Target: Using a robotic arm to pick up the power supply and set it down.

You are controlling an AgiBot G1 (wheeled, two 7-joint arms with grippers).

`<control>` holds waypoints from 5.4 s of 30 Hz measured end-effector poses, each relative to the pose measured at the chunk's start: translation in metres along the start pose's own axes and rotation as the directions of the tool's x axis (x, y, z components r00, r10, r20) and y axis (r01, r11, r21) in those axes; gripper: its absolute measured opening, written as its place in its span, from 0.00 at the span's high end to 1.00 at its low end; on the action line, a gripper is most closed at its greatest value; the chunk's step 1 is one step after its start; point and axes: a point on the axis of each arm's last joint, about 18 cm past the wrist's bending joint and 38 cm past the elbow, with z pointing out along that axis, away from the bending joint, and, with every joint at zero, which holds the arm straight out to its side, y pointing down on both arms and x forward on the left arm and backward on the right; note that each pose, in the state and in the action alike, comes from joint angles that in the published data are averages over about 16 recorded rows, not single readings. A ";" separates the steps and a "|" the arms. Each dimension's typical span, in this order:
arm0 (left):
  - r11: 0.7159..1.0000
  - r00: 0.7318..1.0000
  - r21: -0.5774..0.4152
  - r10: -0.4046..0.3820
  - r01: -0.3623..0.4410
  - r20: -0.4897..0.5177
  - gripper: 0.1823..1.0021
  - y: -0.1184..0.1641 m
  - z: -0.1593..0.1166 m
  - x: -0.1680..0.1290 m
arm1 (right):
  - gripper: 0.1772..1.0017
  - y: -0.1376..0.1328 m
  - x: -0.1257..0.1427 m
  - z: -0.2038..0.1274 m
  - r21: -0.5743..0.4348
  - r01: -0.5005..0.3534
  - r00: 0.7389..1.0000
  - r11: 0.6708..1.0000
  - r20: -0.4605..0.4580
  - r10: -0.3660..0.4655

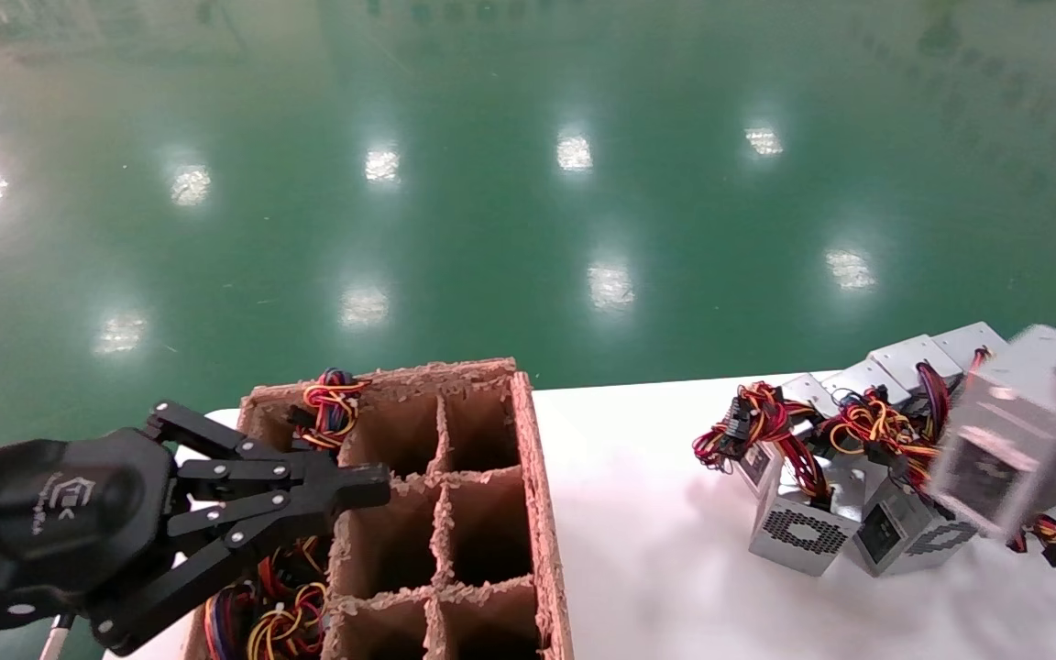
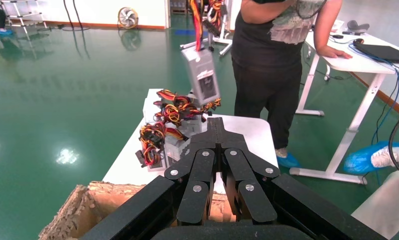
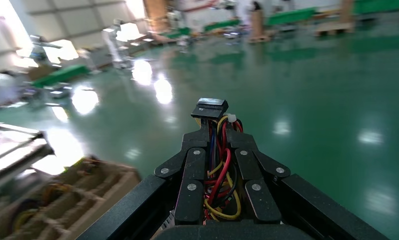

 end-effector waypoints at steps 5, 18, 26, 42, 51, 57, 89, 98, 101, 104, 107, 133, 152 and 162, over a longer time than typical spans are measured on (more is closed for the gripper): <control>1.000 1.000 0.000 0.000 0.000 0.000 0.99 0.000 0.000 0.000 | 0.94 -0.009 0.011 -0.033 -0.039 0.013 0.994 0.999 -0.108 -0.018; 1.000 1.000 0.000 0.000 0.000 0.000 0.99 0.000 0.000 0.000 | 0.94 -0.002 0.034 -0.098 -0.146 -0.016 0.941 0.989 -0.337 -0.035; 1.000 1.000 0.000 0.000 0.000 0.000 0.99 0.000 0.000 0.000 | 0.94 0.020 0.042 -0.124 -0.182 -0.057 0.906 0.982 -0.423 -0.026; 1.000 1.000 0.000 0.000 0.000 0.000 0.99 0.000 0.000 0.000 | 0.94 0.076 0.036 -0.159 -0.192 -0.144 0.863 0.971 -0.504 0.028; 1.000 1.000 0.000 0.000 0.000 0.000 0.99 0.000 0.000 0.000 | 0.94 0.102 0.028 -0.162 -0.185 -0.182 0.861 0.966 -0.504 0.066; 1.000 1.000 0.000 0.000 0.000 0.000 0.99 0.000 0.000 0.000 | 0.94 0.116 0.027 -0.155 -0.169 -0.198 0.863 0.965 -0.498 0.090; 1.000 1.000 0.000 0.000 0.000 0.000 0.99 0.000 0.000 0.000 | 0.94 0.145 0.067 -0.114 -0.111 -0.198 0.812 0.974 -0.575 0.099; 1.000 1.000 0.000 0.000 0.000 0.000 0.99 0.000 0.000 0.000 | 0.94 0.142 0.075 -0.104 -0.100 -0.185 0.808 0.978 -0.582 0.093; 1.000 1.000 0.000 0.000 0.000 0.000 0.99 0.000 0.000 0.000 | 0.94 0.143 0.078 -0.100 -0.098 -0.183 0.807 0.978 -0.584 0.092; 1.000 1.000 0.000 0.000 0.000 0.000 0.99 0.000 0.000 0.000 | 0.94 0.146 0.079 -0.097 -0.099 -0.184 0.805 0.978 -0.586 0.092; 1.000 1.000 0.000 0.000 0.000 0.000 0.99 0.000 0.000 0.000 | 0.94 0.149 0.081 -0.095 -0.102 -0.188 0.803 0.977 -0.589 0.093; 1.000 1.000 0.000 0.000 0.000 0.000 0.99 0.000 0.000 0.000 | 0.91 0.153 0.070 -0.098 -0.142 -0.210 0.829 0.967 -0.550 0.100; 1.000 1.000 0.000 0.000 0.000 0.000 0.99 0.000 0.000 0.000 | 0.55 0.124 0.053 -0.080 -0.098 -0.118 0.910 0.988 -0.409 0.068; 1.000 1.000 0.000 0.000 0.000 0.000 0.99 0.000 0.000 0.000 | 0.28 0.131 0.040 -0.045 -0.070 -0.149 0.948 0.986 -0.295 0.123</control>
